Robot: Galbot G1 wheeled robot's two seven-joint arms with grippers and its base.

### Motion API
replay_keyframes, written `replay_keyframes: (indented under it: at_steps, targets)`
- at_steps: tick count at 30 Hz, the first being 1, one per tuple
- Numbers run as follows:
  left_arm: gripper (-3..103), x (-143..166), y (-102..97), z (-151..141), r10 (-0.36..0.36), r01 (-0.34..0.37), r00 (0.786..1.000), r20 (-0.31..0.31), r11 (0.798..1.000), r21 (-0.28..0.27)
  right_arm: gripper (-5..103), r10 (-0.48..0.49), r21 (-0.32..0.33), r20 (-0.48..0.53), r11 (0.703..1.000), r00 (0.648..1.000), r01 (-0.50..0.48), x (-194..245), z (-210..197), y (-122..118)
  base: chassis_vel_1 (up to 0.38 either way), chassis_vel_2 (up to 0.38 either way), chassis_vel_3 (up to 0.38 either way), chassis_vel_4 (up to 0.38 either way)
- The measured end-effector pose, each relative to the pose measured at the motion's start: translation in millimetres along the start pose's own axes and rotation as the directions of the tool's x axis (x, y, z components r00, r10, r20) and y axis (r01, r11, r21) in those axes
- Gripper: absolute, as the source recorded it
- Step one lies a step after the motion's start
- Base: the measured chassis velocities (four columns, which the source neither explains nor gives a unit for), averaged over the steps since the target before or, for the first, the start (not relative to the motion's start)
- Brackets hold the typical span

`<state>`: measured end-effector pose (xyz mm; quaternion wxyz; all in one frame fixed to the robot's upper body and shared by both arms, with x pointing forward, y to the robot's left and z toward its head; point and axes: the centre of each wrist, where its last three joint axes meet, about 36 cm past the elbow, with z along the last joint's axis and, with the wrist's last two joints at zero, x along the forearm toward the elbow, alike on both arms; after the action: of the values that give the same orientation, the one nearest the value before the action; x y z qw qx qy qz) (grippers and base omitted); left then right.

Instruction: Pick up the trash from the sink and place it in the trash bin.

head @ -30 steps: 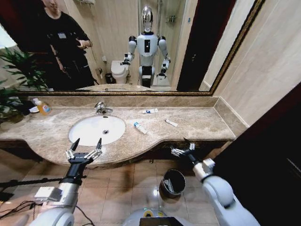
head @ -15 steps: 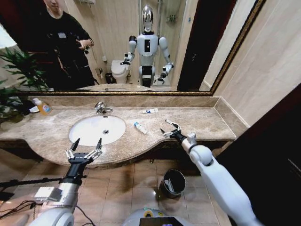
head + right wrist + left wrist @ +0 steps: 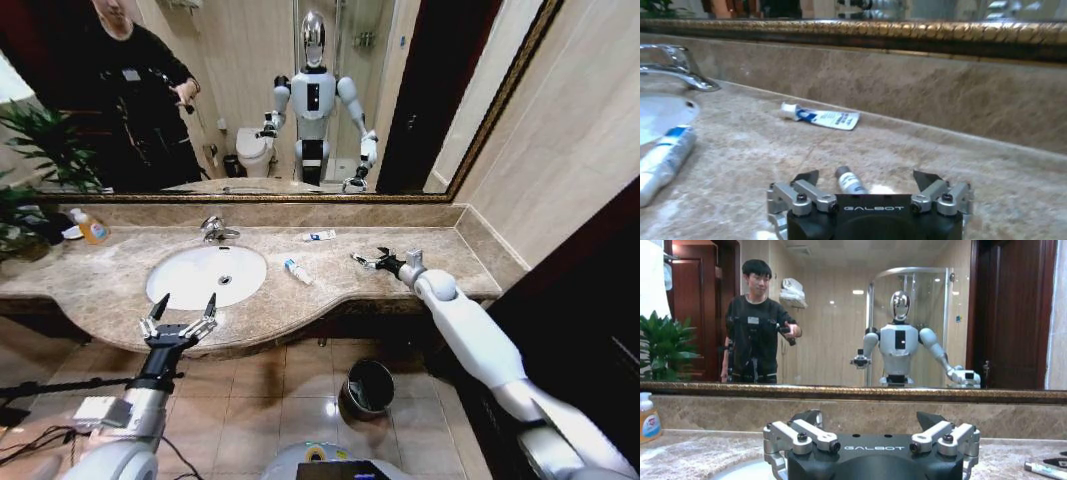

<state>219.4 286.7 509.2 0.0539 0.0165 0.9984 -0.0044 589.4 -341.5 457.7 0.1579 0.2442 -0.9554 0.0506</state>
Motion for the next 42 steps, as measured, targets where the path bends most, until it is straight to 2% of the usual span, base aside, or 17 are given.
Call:
replay_keyframes:
  at_steps: [4, 5, 6, 7, 10, 12, 14, 15, 18, 21, 22, 23, 25, 26, 30, 39, 42]
  targets:
    - [100, 0.0, 0.0, 0.0, 0.000, 0.000, 1.000, 0.000, 1.000, 0.000, 88, -0.029, -0.012, -0.023, 1.000, 0.999, 0.029, -0.5, 2.3, -2.9, 0.000, 0.000, 0.000, 0.000]
    - [100, 0.0, 0.0, 0.0, 0.000, 0.000, 1.000, 0.000, 1.000, 0.000, 80, -0.033, -0.014, -0.030, 0.999, 0.999, 0.033, -1.6, 4.0, -3.9, 0.000, 0.000, 0.000, 0.000]
    - [100, 0.0, 0.0, 0.0, 0.000, 0.000, 1.000, 0.000, 1.000, 0.000, 80, -0.032, -0.015, -0.035, 0.999, 0.999, 0.031, -3.1, 5.5, -4.3, 0.000, 0.000, 0.000, 0.000]
    - [100, 0.0, 0.0, 0.0, 0.000, 0.000, 1.000, 0.000, 1.000, 0.000, 76, -0.031, -0.017, -0.038, 0.999, 0.999, 0.030, -4.9, 6.6, -4.2, 0.000, 0.000, 0.000, 0.000]
    - [100, 0.0, 0.0, 0.0, 0.000, 0.000, 1.000, 0.000, 1.000, 0.000, 75, -0.026, -0.016, -0.041, 1.000, 0.999, 0.025, -8.0, 7.9, -4.4, 0.000, 0.000, 0.000, 0.000]
    - [100, 0.0, 0.0, 0.0, 0.000, 0.000, 1.000, 0.000, 1.000, 0.000, 71, -0.023, -0.015, -0.042, 1.000, 0.999, 0.023, -8.9, 8.4, -4.5, 0.000, 0.000, 0.000, 0.000]
    - [100, 0.0, 0.0, 0.0, 0.000, 0.000, 1.000, 0.000, 1.000, 0.000, 61, -0.017, -0.008, -0.043, 1.000, 0.999, 0.017, -10.0, 10.3, -4.8, 0.000, 0.000, 0.000, 0.000]
    - [100, 0.0, 0.0, 0.0, 0.000, 0.000, 1.000, 0.000, 1.000, 0.000, 61, -0.017, -0.008, -0.043, 1.000, 0.999, 0.017, -10.0, 10.3, -4.8, 0.000, 0.000, 0.000, 0.000]
    - [100, 0.0, 0.0, 0.0, 0.000, 0.000, 1.000, 0.000, 1.000, 0.000, 48, -0.009, 0.001, -0.044, 1.000, 0.999, 0.009, -8.8, 11.6, -6.2, 0.000, 0.000, 0.000, 0.000]
    - [100, 0.0, 0.0, 0.0, 0.000, 0.000, 1.000, 0.000, 1.000, 0.000, 48, -0.006, 0.005, -0.046, 1.000, 0.999, 0.006, -7.7, 12.5, -6.9, 0.000, 0.000, 0.000, 0.000]
    - [100, 0.0, 0.0, 0.0, 0.000, 0.000, 1.000, 0.000, 1.000, 0.000, 37, -0.004, 0.008, -0.048, 1.000, 0.999, 0.004, -7.4, 12.7, -6.9, 0.000, 0.000, 0.000, 0.000]
    - [100, 0.0, 0.0, 0.0, 0.000, 0.000, 1.000, 0.000, 1.000, 0.000, 37, -0.004, 0.008, -0.048, 1.000, 0.999, 0.004, -7.4, 12.7, -6.9, 0.000, 0.000, 0.000, 0.000]
    - [100, 0.0, 0.0, 0.0, 0.000, 0.000, 1.000, 0.000, 1.000, 0.000, 27, -0.003, 0.012, -0.051, 1.000, 0.999, 0.004, -7.3, 13.2, -6.4, 0.000, 0.000, 0.000, 0.000]
    - [100, 0.0, 0.0, 0.0, 0.000, 0.000, 1.000, 0.000, 1.000, 0.000, 27, -0.003, 0.012, -0.051, 1.000, 0.999, 0.004, -7.3, 13.2, -6.4, 0.000, 0.000, 0.000, 0.000]
    - [100, 0.0, 0.0, 0.0, 0.000, 0.000, 1.000, 0.000, 1.000, 0.000, 5, -0.006, 0.021, -0.055, 1.000, 0.998, 0.007, -8.2, 14.5, -3.7, 0.000, 0.000, 0.000, 0.000]
    - [100, 0.0, 0.0, 0.0, 0.000, 0.000, 1.000, 0.000, 1.000, 0.000, 0, 0.002, 0.023, -0.042, 1.000, 0.999, -0.001, -10.6, 12.7, 2.3, 0.000, 0.000, 0.000, 0.000]
    - [100, 0.0, 0.0, 0.0, 0.000, 0.000, 1.000, 0.000, 1.000, 0.000, 0, 0.028, 0.019, 0.007, 0.999, 1.000, -0.028, -3.9, 4.7, 8.2, 0.000, 0.000, 0.000, 0.000]
